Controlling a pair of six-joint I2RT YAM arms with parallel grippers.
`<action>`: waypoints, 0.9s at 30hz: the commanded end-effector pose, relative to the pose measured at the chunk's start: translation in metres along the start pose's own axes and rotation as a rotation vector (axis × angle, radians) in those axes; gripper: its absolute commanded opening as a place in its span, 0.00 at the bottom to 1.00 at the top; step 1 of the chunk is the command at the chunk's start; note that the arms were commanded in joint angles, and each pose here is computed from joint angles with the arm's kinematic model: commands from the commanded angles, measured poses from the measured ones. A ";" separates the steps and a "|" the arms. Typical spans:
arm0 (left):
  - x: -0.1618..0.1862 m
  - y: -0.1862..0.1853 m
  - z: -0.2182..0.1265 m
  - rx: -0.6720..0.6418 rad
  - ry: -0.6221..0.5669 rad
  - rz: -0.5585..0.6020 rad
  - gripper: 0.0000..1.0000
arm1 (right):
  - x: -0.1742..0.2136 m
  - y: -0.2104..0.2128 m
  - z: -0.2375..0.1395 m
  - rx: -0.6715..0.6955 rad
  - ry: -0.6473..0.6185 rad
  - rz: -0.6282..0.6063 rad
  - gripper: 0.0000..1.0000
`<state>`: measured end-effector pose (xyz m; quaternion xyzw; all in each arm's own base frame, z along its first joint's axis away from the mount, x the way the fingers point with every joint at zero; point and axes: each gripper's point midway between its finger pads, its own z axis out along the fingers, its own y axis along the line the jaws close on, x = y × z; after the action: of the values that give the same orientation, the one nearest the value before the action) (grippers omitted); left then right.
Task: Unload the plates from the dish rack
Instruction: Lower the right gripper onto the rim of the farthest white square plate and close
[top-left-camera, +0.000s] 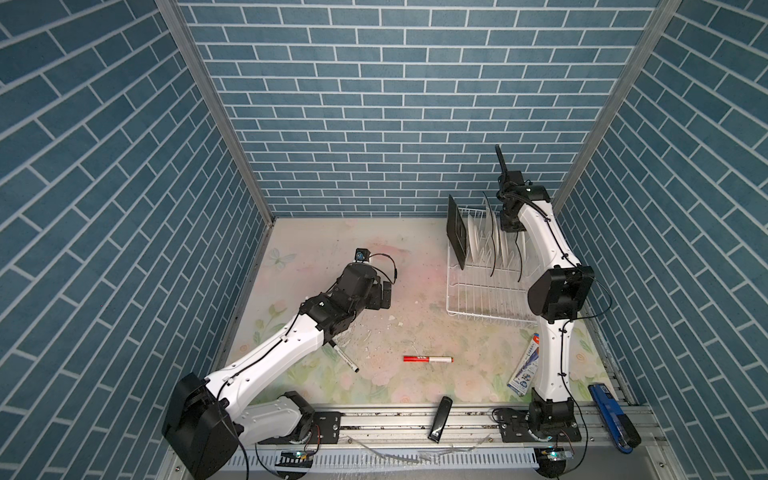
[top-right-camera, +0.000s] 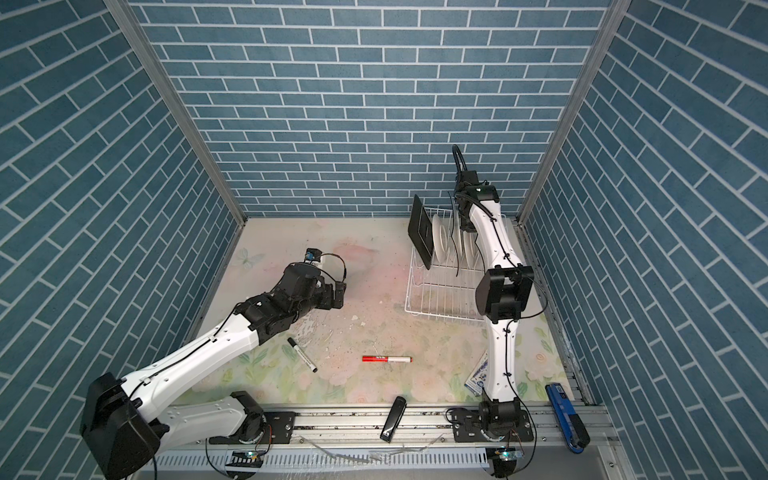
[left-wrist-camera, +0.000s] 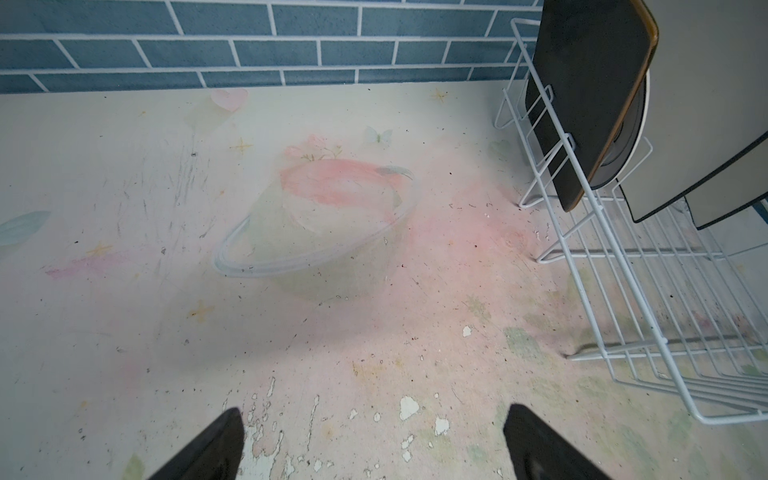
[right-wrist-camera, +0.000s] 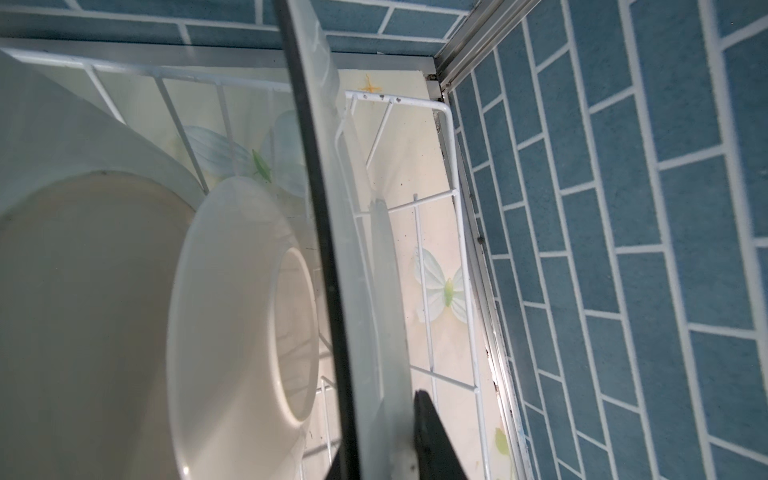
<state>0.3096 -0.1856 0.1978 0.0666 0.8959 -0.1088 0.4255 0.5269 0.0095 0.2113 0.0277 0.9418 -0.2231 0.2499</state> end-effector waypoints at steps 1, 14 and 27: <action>-0.004 -0.004 0.000 0.008 -0.006 0.012 1.00 | 0.000 0.007 -0.001 -0.020 0.010 0.041 0.16; -0.009 -0.010 0.003 0.021 -0.001 0.014 1.00 | 0.001 0.009 0.005 0.001 0.008 -0.002 0.00; -0.010 -0.013 0.004 0.027 0.017 0.035 1.00 | -0.012 -0.001 -0.010 0.037 -0.061 -0.025 0.00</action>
<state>0.3171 -0.1960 0.2057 0.0803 0.8941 -0.1147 0.4253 0.5278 0.0102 0.2123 0.0116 0.9377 -0.2419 0.2491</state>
